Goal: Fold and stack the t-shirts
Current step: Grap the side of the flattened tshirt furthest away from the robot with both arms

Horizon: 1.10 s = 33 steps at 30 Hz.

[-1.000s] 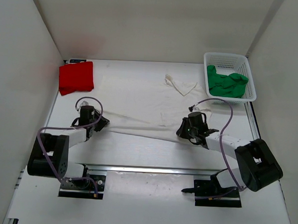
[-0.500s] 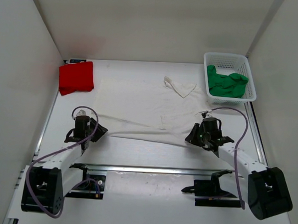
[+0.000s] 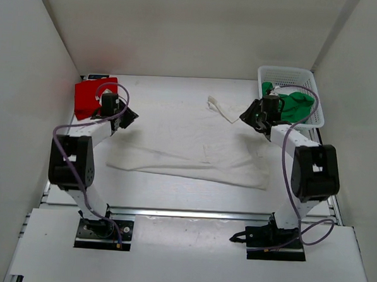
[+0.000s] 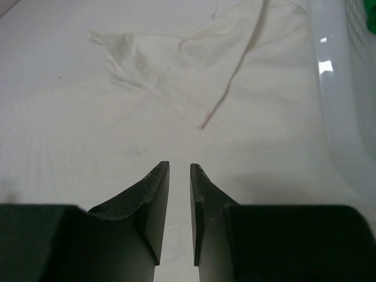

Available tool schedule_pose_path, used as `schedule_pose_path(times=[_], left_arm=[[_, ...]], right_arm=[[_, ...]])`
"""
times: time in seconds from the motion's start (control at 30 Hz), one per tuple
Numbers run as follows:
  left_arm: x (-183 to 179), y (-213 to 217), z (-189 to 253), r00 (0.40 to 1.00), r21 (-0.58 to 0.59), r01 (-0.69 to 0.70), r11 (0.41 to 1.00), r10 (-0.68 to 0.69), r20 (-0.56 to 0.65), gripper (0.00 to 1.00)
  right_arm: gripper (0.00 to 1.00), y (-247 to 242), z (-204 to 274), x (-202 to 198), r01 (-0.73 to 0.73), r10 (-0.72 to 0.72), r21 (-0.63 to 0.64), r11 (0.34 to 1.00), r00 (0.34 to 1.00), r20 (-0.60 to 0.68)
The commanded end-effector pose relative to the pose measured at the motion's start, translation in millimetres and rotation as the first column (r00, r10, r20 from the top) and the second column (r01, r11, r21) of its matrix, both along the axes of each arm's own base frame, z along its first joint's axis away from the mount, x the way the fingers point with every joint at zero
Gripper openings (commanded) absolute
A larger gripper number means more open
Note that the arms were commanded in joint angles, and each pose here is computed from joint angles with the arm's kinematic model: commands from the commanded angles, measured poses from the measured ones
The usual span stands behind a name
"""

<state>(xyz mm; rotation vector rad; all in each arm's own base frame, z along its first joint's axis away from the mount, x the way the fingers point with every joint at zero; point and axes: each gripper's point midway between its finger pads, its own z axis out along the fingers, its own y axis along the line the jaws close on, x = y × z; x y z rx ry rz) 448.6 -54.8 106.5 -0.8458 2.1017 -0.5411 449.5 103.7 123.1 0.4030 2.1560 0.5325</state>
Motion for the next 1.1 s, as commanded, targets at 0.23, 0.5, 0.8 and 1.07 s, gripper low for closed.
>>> schedule_pose_path(times=[0.23, 0.5, 0.8, 1.07], left_arm=[[49.8, 23.8, -20.1, 0.997, 0.117, 0.012, 0.993, -0.002, -0.082, 0.42], [63.8, 53.5, -22.8, 0.995, 0.155, -0.027, 0.988, 0.042, -0.092, 0.43], [78.9, 59.4, -23.0, 0.994, 0.188, -0.034, 0.982, 0.054, -0.099, 0.43], [89.1, 72.5, -30.8, 0.989, 0.229, -0.052, 0.972, 0.082, -0.123, 0.43]], right_arm=[[0.19, 13.0, -46.2, 68.0, 0.073, -0.07, 0.048, 0.996, 0.996, -0.062], [0.26, 17.5, -66.1, 76.9, 0.093, -0.085, 0.073, 0.993, 0.99, -0.112], [0.27, 17.2, -78.4, 72.8, 0.121, -0.111, 0.065, 0.991, 0.983, -0.143], [0.27, 19.4, -86.9, 76.3, 0.108, -0.096, 0.059, 0.992, 0.979, -0.177]])
